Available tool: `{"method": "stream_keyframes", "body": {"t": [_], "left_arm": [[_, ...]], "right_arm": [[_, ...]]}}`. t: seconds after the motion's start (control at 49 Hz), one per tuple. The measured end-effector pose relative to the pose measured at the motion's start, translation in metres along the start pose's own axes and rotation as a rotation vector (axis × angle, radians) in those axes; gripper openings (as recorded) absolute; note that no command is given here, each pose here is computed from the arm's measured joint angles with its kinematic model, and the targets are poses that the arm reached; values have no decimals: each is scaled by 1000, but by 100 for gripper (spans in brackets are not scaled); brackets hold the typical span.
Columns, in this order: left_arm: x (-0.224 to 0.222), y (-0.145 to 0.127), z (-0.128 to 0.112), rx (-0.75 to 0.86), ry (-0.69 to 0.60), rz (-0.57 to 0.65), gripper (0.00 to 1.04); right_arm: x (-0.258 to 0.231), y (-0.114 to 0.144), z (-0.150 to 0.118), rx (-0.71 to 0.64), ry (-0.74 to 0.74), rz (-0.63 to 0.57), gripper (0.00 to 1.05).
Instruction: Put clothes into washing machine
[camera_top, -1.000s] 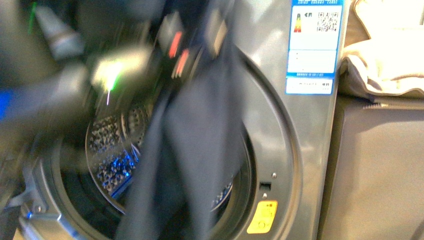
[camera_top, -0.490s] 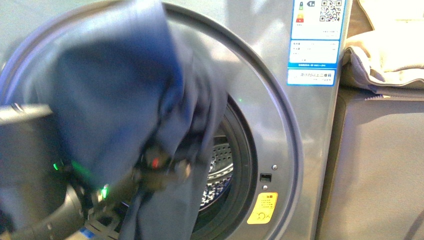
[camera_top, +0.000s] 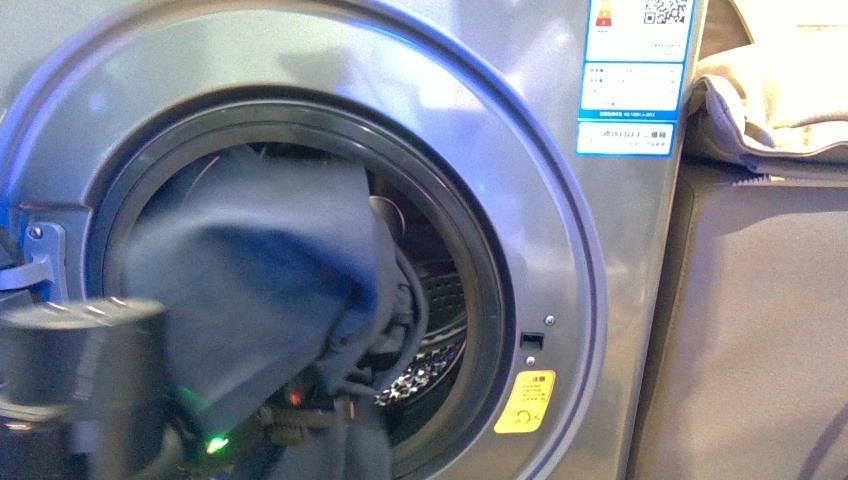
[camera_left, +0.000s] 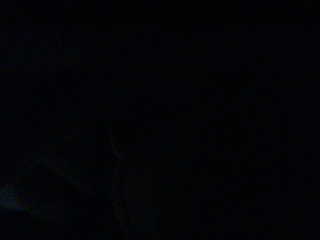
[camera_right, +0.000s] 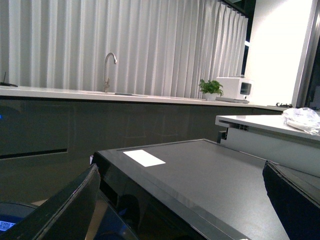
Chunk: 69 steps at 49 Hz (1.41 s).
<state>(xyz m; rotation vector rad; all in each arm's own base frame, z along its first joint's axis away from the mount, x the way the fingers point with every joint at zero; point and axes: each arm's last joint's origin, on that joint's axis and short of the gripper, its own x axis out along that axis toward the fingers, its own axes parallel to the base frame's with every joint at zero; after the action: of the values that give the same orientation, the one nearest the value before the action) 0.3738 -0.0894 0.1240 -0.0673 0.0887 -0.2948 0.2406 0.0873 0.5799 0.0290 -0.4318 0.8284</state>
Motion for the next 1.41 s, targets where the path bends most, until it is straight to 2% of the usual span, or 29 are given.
{"method": "stream_keyframes", "body": {"t": [0.184, 0.286, 0.347, 0.571, 0.653, 0.776, 0.918, 1.0, 1.082, 1.224, 1.408], "left_arm": [[32, 9, -5, 1, 20, 68, 11], [46, 12, -7, 0, 29, 90, 11], [55, 13, -7, 0, 31, 98, 11], [89, 23, -2, 0, 23, 151, 11], [104, 29, 0, -1, 21, 173, 11], [131, 41, 8, -1, 9, 214, 11], [154, 50, 9, 2, 10, 240, 11], [169, 54, 7, 2, 17, 253, 11], [181, 57, 8, 2, 17, 260, 11], [199, 60, 15, 12, 6, 270, 11], [227, 63, 28, 18, -11, 274, 11]], "right_arm": [[0, 1, 1, -7, -11, -20, 97], [-5, 5, -1, -79, -116, -296, 97], [-15, 7, -6, -101, -120, -404, 97], [-65, 10, -32, -111, -59, -579, 97], [-86, 8, -50, -92, -21, -651, 97], [-116, 12, -107, 7, 93, -796, 97], [-129, 22, -165, 114, 198, -861, 97], [-143, 32, -200, 64, 356, -851, 83], [-161, 40, -222, 25, 412, -820, 71], [-186, 47, -239, -7, 420, -825, 51], [-221, 57, -265, -20, 433, -821, 14]]}}
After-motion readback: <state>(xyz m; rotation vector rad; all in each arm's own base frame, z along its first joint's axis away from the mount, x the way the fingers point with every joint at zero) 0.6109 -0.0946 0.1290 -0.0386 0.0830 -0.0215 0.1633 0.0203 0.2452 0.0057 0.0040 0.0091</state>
